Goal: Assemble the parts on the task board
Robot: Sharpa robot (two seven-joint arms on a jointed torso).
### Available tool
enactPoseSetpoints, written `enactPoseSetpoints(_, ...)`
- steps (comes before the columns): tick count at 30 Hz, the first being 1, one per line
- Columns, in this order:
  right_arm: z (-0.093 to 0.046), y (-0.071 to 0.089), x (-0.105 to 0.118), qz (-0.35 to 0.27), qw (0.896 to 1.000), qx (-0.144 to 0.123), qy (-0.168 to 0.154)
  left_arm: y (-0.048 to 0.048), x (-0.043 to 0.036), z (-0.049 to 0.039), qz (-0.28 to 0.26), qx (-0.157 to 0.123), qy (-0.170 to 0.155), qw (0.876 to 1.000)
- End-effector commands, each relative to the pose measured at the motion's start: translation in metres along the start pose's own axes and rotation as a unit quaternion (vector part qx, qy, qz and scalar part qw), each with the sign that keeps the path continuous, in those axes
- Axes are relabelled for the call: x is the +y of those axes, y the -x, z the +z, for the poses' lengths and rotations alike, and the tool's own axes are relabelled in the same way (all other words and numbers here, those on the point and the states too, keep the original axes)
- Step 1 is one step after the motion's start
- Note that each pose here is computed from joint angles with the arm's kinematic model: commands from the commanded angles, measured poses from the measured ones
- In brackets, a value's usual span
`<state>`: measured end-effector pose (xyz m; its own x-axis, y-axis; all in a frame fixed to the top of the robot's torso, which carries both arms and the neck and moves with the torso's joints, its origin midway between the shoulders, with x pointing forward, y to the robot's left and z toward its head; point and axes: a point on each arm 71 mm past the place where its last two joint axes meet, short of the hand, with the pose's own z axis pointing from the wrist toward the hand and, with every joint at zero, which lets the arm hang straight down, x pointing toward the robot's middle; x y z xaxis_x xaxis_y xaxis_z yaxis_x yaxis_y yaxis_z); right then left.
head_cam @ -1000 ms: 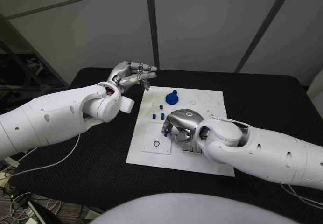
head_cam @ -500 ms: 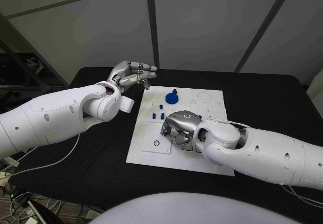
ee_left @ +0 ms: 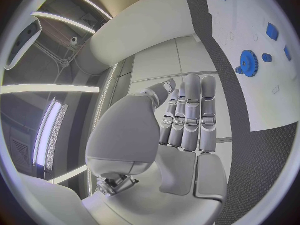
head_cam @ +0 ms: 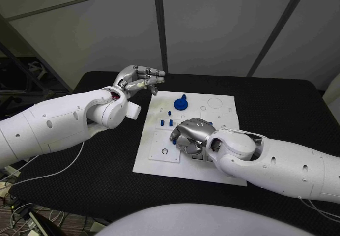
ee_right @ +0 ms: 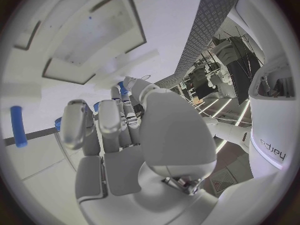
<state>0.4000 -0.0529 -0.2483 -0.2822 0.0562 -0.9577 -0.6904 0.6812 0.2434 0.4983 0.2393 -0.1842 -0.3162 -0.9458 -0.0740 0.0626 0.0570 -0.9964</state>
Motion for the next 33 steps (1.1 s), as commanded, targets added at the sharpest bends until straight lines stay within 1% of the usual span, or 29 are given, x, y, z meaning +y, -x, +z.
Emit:
enactPoseSetpoints(1, -0.005, 0.003, -0.004, 0.022, 0.999, -0.026, -0.004, 0.0001, -0.0004, 0.0001, -0.003, 0.006, 0.000, 1.000)
enactPoseSetpoints(8, -0.021, 0.013, -0.013, 0.054, 0.997, -0.061, -0.009, 0.0028, 0.0008, -0.0006, -0.002, 0.004, 0.004, 1.000)
enactPoseSetpoints(13, -0.030, 0.033, -0.021, 0.070, 0.993, -0.096, -0.015, 0.0045, 0.0018, -0.0012, -0.001, 0.003, 0.006, 1.000)
enactPoseSetpoints(16, -0.034, 0.045, -0.027, 0.078, 0.990, -0.112, -0.023, 0.0051, 0.0024, -0.0015, -0.001, 0.003, 0.007, 1.000)
enactPoseSetpoints(20, -0.040, 0.058, -0.039, 0.079, 0.989, -0.121, -0.040, 0.0052, 0.0032, -0.0016, -0.002, 0.004, 0.008, 1.000)
enactPoseSetpoints(22, -0.044, 0.064, -0.048, 0.076, 0.989, -0.115, -0.055, 0.0051, 0.0034, -0.0018, -0.002, 0.004, 0.009, 1.000)
enactPoseSetpoints(24, -0.048, 0.068, -0.057, 0.070, 0.990, -0.103, -0.071, 0.0051, 0.0036, -0.0020, -0.002, 0.004, 0.009, 1.000)
enactPoseSetpoints(26, -0.050, 0.071, -0.063, 0.060, 0.990, -0.095, -0.080, 0.0052, 0.0037, -0.0021, -0.002, 0.004, 0.010, 1.000)
enactPoseSetpoints(32, -0.057, 0.071, -0.077, 0.018, 0.993, -0.044, -0.110, 0.0036, 0.0037, -0.0019, -0.003, 0.007, 0.010, 1.000)
enactPoseSetpoints(33, -0.058, 0.071, -0.078, 0.015, 0.993, -0.039, -0.112, 0.0035, 0.0037, -0.0019, -0.003, 0.007, 0.010, 1.000)
